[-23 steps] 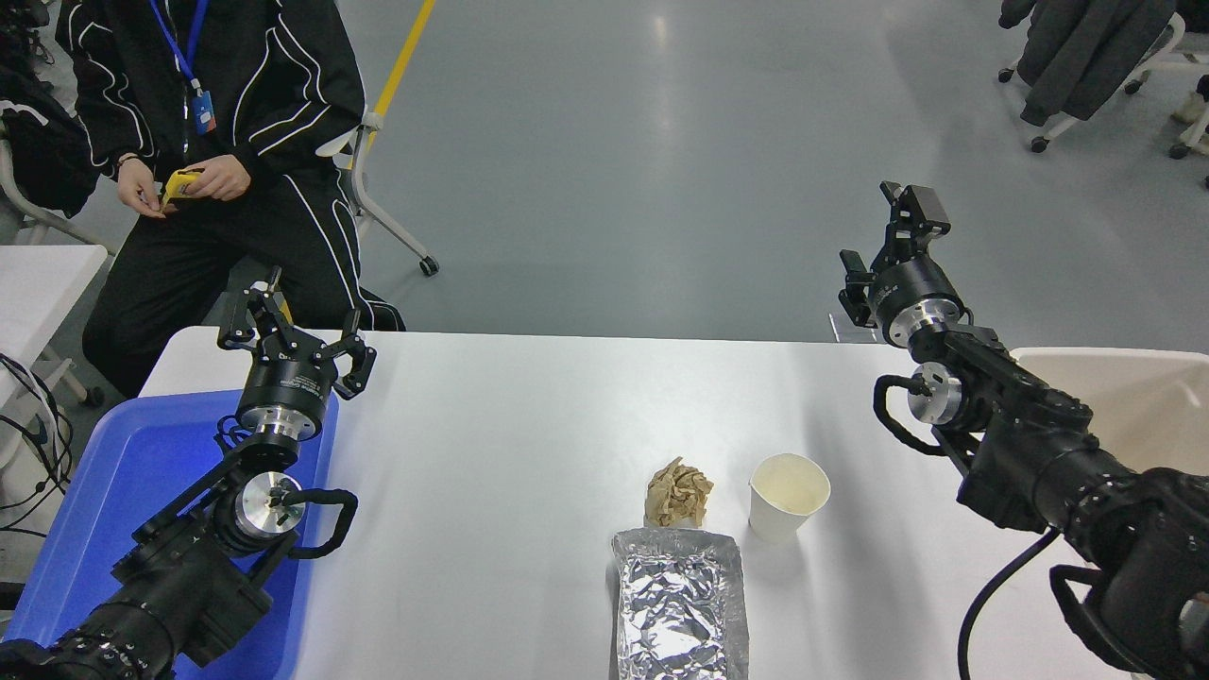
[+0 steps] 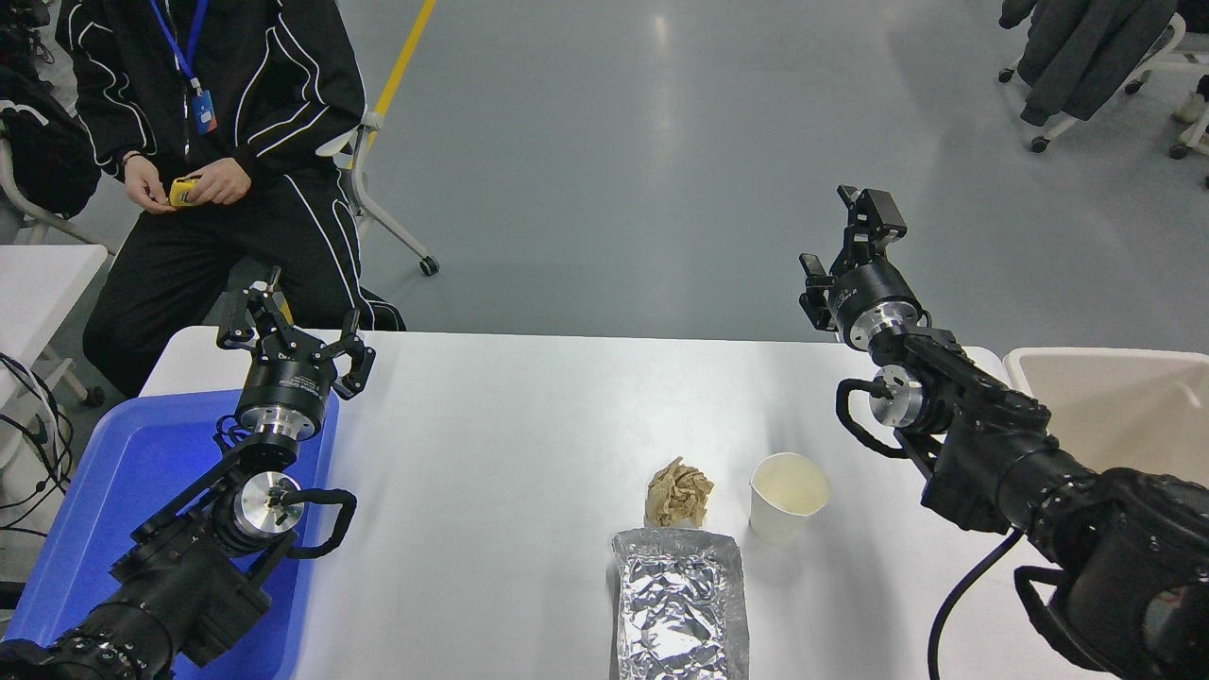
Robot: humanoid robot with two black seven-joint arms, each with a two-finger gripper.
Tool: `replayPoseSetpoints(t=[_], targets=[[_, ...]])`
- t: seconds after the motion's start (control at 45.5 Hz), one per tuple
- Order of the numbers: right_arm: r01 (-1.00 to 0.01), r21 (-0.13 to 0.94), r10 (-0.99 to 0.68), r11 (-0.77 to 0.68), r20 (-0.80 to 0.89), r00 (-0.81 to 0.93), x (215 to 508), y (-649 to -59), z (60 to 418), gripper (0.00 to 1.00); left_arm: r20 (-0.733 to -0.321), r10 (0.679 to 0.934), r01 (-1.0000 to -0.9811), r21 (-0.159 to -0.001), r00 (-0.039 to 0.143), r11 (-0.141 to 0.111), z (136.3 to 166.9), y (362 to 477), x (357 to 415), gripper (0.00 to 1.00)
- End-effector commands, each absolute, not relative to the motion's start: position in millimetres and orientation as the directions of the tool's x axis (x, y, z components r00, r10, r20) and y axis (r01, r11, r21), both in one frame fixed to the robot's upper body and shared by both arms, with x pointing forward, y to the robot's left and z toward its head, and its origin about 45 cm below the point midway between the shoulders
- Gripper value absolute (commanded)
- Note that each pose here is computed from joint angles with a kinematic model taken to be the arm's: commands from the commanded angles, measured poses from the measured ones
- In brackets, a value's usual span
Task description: Dispose of the paper cup in the dustbin
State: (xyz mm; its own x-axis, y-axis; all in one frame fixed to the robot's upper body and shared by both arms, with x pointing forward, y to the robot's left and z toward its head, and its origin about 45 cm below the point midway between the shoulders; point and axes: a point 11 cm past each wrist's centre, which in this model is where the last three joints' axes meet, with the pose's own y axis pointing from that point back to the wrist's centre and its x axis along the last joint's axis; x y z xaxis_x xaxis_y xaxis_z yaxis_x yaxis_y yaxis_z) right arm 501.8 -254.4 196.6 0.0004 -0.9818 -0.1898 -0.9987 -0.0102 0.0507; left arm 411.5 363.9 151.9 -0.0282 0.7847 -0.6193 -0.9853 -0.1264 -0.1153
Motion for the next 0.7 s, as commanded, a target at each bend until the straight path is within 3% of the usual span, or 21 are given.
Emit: replayPoseSetpoints(t=[0.0, 0.681], targets=[[-0.999, 0.049, -0.981, -0.007, -0.196, -0.003, 501.7, -255.8, 196.5, 1.00, -0.619, 0.785, -0.9852, -0.115, -0.029, -0.127, 152.1, 364.1, 411.6, 1.00], [-0.994, 0.109, -0.987, 0.000, -0.158, -0.017, 484.2, -268.8, 165.1, 1.00, -0.619, 0.785, -0.9853, -0.114, -0.030, -0.127, 151.4, 364.3, 411.1, 1.00]])
